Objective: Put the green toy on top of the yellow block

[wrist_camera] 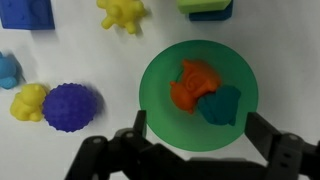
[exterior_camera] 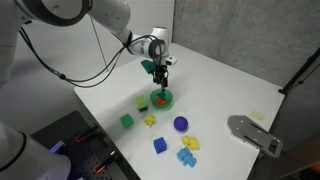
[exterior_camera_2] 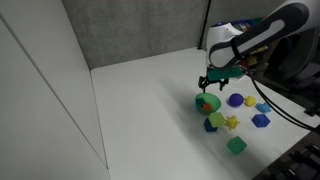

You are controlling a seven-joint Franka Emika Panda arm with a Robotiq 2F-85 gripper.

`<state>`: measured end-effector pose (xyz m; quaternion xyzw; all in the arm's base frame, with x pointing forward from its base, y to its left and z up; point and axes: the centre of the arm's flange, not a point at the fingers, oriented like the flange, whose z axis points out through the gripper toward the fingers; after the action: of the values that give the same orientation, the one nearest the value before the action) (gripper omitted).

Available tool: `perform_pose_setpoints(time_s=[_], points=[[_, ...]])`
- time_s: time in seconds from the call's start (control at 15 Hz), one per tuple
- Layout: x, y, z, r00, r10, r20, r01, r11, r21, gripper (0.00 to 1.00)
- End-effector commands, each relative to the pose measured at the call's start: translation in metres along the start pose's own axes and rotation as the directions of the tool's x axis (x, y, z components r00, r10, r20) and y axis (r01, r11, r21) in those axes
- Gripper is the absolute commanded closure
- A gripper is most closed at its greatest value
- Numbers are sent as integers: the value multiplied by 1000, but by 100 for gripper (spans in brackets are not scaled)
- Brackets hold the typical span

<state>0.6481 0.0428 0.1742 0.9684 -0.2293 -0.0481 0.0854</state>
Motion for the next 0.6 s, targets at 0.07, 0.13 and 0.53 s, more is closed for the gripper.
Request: perform_pose_setpoints(time_s=[0.07,0.13,0.53], points=[[16,-4,36,1000,14,-8,-14,1000,26,0],[18,-6,44,1000,16,-13,-16,999,35,0],[27,-19,79,999,35,-40,-32,997,74,0]])
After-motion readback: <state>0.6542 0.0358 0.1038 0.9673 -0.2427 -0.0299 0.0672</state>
